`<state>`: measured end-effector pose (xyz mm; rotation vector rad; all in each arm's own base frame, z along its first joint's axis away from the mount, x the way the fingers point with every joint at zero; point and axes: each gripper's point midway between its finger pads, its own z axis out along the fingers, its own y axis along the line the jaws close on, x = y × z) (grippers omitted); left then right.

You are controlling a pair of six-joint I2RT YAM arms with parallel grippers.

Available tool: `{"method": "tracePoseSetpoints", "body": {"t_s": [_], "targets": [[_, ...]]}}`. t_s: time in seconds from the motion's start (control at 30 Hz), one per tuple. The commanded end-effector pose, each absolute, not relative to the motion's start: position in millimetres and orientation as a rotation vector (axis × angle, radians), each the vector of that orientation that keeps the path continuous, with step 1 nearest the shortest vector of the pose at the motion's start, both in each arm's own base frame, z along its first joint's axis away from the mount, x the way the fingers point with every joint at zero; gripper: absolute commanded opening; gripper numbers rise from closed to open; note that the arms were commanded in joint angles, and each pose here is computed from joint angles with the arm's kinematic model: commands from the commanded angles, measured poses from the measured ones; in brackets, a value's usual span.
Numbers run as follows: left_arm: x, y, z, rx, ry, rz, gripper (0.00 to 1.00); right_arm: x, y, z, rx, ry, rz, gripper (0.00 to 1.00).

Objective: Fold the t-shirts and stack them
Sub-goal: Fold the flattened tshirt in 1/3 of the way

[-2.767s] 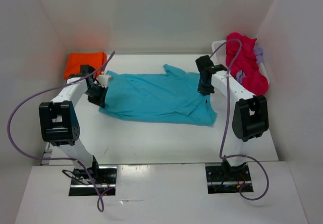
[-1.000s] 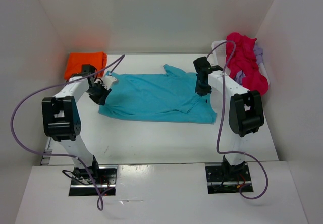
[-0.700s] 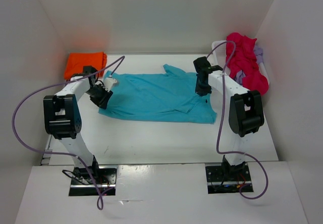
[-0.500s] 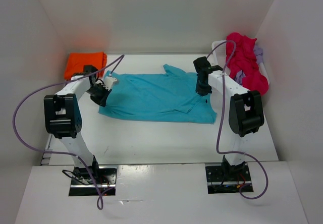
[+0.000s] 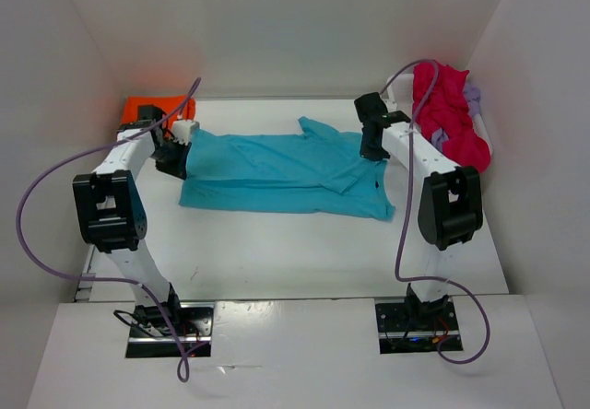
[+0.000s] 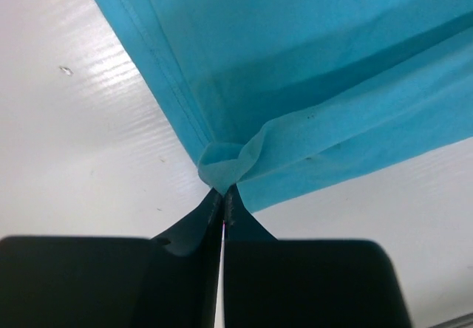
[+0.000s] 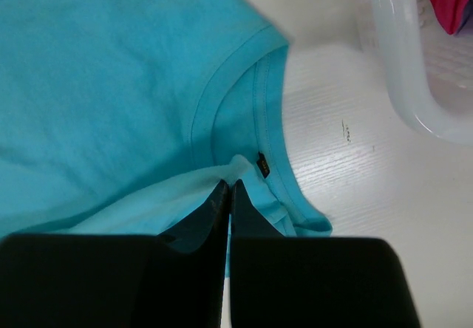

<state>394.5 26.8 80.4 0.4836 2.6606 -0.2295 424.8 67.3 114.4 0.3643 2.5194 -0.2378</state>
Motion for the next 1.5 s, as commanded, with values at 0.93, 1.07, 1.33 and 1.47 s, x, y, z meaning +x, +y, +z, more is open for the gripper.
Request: {"method": "tracePoseSetpoints", "body": {"t_s": [0.93, 1.07, 1.33, 1.47], "targets": [[305.0, 17.1, 75.2, 0.553, 3.019, -0.532, 0.01, 386.0, 100.0, 136.4, 0.243, 2.578, -0.186, 0.0], [326.3, 11.4, 60.6, 0.449, 3.0, -0.653, 0.01, 414.9, 87.4, 125.7, 0.3, 2.57, -0.193, 0.0], [363.8, 28.5, 65.4, 0.23, 2.897, -0.68, 0.01, 442.2, 71.9, 115.8, 0.369, 2.563, -0.2, 0.0], [365.3, 28.2, 60.0, 0.202, 2.901, -0.682, 0.01, 448.3, 69.2, 105.7, 0.379, 2.579, -0.213, 0.0]]}}
